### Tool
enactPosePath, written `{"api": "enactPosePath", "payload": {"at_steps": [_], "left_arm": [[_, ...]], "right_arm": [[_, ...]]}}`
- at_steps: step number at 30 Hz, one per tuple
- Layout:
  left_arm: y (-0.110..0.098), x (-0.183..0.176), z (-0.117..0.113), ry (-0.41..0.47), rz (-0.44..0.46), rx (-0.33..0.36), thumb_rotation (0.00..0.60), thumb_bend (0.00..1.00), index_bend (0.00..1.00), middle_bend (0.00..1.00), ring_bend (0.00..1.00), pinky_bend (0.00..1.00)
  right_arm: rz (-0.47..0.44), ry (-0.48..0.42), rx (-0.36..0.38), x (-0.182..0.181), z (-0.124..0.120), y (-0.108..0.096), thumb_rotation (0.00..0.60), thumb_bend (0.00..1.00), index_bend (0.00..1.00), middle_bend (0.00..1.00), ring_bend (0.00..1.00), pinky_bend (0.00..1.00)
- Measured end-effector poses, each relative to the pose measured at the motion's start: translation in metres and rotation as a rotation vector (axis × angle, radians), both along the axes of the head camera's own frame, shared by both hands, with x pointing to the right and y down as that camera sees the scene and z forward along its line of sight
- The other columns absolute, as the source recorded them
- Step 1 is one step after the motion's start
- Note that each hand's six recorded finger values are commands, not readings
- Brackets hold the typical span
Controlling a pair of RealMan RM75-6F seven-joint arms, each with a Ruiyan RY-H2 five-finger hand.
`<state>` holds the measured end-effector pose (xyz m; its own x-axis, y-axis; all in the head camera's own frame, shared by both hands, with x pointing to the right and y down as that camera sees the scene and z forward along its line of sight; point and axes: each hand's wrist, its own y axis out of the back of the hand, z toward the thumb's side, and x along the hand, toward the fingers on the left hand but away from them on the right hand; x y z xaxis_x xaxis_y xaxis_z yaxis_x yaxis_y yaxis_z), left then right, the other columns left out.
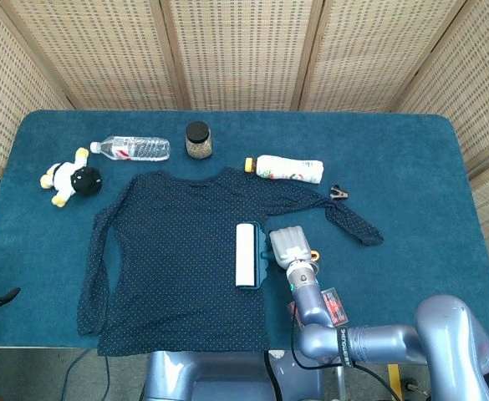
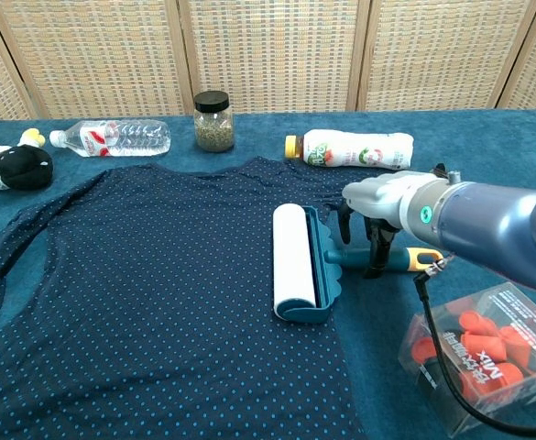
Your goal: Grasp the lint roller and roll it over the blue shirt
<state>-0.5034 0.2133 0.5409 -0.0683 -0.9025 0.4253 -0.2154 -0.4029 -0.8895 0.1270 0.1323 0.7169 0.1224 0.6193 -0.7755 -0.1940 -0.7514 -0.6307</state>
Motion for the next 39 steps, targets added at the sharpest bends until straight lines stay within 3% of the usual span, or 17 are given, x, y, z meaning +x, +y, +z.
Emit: {"api": "enactPosePath", "payload": {"at_steps": [15,20,25,27,39], "left_arm": [[0.000,0.001,0.000,-0.002,0.000,-0.002,0.600,0.00,0.00,0.00,0.00,0.00],[0.000,0.001,0.001,-0.004,0.003,-0.004,0.600,0.00,0.00,0.00,0.00,0.00],[0.000,0.001,0.002,-0.006,0.004,-0.005,0.600,0.00,0.00,0.00,0.00,0.00],[0.000,0.001,0.002,-0.006,0.003,-0.006,0.600,0.00,0.00,0.00,0.00,0.00],[-0.001,0.001,0.003,0.000,0.001,-0.012,0.600,0.00,0.00,0.00,0.00,0.00]], "right_arm": [[0.009,0.030,0.008,0.019,0.011,0.002,0.600,0.44,0.46,1.00,1.00,1.00],[0.004,0.029,0.000,0.022,0.016,0.005,0.600,0.55,0.52,1.00,1.00,1.00],[-0.003,0.022,0.003,0.022,0.018,0.006,0.600,0.80,0.71,1.00,1.00,1.00],[-0.004,0.016,0.009,0.022,0.018,0.006,0.600,0.84,0.75,1.00,1.00,1.00],[-0.002,-0.017,0.053,0.015,0.002,-0.012,0.600,0.86,0.77,1.00,1.00,1.00]]}}
